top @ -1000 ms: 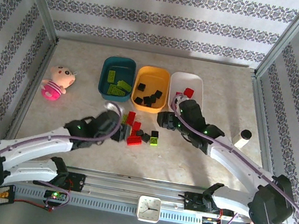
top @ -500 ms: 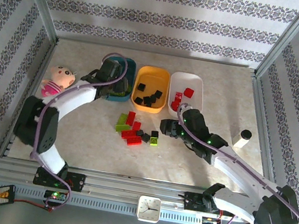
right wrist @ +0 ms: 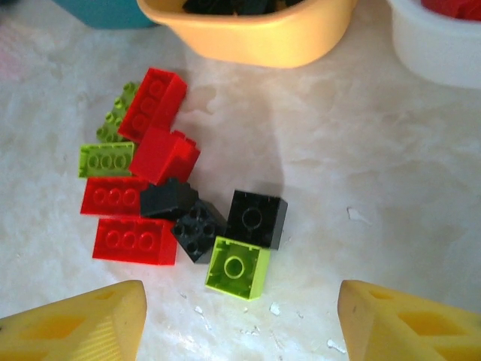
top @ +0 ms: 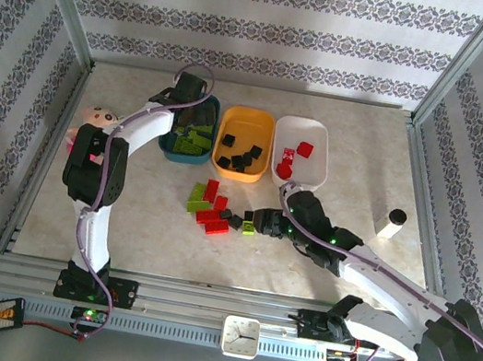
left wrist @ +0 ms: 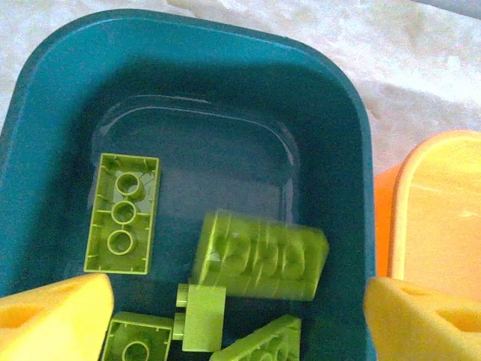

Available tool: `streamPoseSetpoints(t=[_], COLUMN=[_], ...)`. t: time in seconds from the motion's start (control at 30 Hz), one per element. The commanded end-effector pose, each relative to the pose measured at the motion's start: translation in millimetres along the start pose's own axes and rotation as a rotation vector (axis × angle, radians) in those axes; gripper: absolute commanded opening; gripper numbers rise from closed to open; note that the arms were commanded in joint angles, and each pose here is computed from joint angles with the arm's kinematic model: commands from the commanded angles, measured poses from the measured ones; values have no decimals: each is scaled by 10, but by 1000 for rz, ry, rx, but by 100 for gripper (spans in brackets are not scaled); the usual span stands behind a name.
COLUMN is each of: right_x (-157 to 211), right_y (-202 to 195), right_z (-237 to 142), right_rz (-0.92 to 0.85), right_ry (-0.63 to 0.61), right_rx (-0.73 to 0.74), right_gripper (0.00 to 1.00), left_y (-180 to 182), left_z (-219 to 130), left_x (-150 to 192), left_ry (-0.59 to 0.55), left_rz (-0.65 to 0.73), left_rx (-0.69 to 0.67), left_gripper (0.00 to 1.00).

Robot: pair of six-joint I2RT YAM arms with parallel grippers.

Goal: Sort the legos into containers by color
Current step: Place the lego in the container, then pick up the lego from the bottom-center of the table.

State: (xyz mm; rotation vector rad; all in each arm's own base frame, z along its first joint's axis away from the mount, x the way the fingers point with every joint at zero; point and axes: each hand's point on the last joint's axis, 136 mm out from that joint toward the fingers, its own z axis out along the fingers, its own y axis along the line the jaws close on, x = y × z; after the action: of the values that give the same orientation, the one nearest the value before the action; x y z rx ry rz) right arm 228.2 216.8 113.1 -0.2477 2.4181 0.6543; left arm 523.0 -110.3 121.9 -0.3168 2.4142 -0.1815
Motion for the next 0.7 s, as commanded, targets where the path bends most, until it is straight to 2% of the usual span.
streamPoseSetpoints(t=[0.0, 0.1, 0.2, 0.37, 0.5, 0.67], right_x=[108, 198, 269, 304, 319, 411], right_y=[33, 86, 130, 125, 83, 54], right_z=[108, 233, 359, 531, 660, 829], right_rz=[-5, -27, -50, -80, -101, -120], right_ry=[30, 71, 110, 140, 159, 201], right_rx=[-3, -4, 1, 53, 93, 123], right_gripper=[68, 68, 68, 66, 64, 60], left_y=[-97, -255, -414, -518, -443, -158], left_z=[-318, -670, -1039, -1563, -1751, -1815], left_x=[-191, -215, -77, 428, 919, 1410], left_ry=[-33, -96, -144, -189, -178, -136], left_rz=[-23, -37, -24, 3, 13, -68], left_rx=[65, 162, 250, 354, 379, 399], left_gripper=[91, 100, 100, 100, 100, 100])
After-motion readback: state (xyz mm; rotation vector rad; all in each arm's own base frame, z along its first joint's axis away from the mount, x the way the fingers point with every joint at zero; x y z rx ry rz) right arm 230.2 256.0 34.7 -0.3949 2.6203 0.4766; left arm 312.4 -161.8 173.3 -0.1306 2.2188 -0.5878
